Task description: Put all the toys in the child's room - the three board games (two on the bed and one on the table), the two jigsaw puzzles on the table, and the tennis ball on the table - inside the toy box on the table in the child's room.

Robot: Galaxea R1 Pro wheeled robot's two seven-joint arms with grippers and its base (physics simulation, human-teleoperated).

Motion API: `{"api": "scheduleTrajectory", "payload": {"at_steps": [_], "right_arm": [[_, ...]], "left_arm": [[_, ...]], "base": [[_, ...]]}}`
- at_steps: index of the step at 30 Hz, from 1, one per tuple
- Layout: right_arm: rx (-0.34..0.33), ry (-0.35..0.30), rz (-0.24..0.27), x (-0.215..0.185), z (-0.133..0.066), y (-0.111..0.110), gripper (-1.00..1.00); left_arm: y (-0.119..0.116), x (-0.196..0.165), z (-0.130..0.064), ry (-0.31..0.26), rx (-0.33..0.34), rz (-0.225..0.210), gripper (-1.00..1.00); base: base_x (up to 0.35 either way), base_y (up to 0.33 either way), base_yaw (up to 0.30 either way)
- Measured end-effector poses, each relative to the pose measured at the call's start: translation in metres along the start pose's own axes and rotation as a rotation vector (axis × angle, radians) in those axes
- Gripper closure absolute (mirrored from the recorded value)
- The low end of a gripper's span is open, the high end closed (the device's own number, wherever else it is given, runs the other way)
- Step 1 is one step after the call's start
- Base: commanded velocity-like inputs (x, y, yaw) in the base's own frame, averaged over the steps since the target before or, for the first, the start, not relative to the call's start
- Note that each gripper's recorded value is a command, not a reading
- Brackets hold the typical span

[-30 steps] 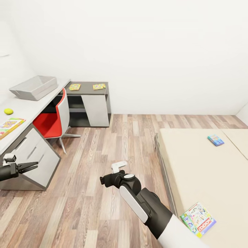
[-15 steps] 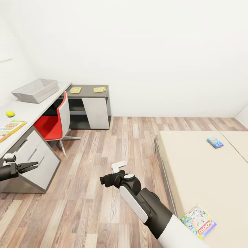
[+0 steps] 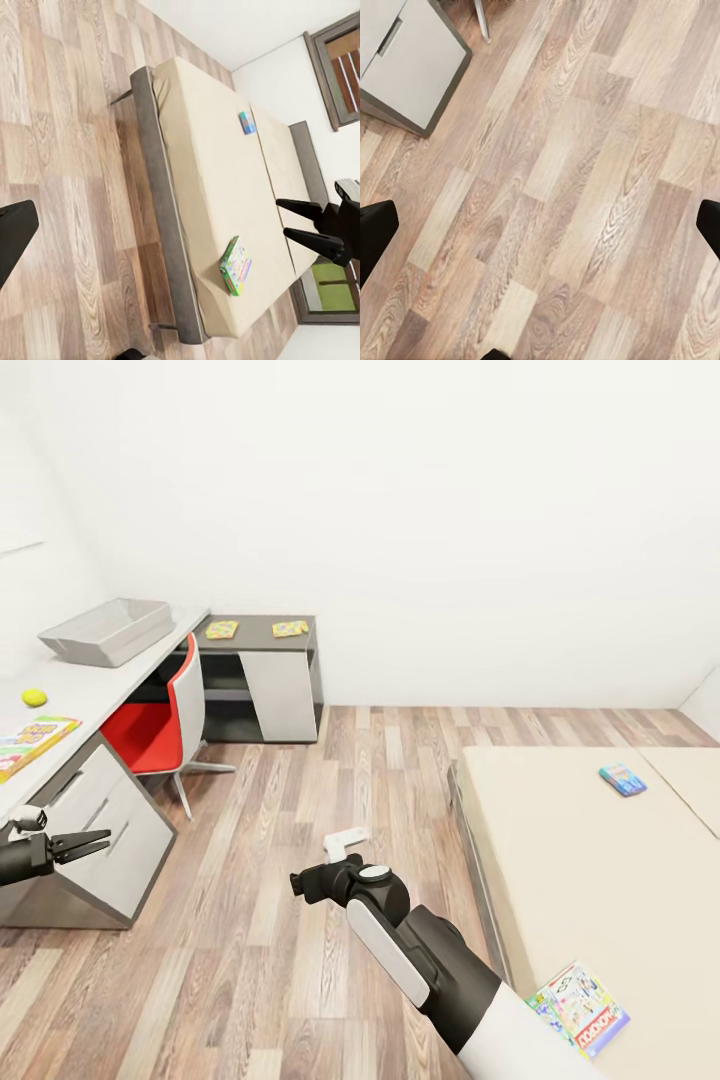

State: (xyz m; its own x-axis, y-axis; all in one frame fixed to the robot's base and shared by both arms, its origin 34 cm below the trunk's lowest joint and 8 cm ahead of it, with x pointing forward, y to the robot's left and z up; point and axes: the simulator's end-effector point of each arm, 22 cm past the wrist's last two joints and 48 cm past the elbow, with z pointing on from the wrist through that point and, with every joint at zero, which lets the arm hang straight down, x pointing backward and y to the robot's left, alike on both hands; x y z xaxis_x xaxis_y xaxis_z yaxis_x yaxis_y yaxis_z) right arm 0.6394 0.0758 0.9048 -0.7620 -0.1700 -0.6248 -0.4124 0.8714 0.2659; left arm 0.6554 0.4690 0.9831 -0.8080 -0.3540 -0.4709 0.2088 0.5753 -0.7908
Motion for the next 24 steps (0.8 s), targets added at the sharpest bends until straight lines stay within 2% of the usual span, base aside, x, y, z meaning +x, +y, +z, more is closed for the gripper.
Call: {"api": "scheduleTrajectory", "payload": {"at_steps": [24], "right_arm": [[0.005,-0.019,-0.011,-0.0085,-0.0073,0.002,-1.0]], "left_arm": [[-0.0092,-0.0057,-0.0046,-0.012,0.007,0.016,-1.0]], "base": [[0.0,0.0,0.0]]}}
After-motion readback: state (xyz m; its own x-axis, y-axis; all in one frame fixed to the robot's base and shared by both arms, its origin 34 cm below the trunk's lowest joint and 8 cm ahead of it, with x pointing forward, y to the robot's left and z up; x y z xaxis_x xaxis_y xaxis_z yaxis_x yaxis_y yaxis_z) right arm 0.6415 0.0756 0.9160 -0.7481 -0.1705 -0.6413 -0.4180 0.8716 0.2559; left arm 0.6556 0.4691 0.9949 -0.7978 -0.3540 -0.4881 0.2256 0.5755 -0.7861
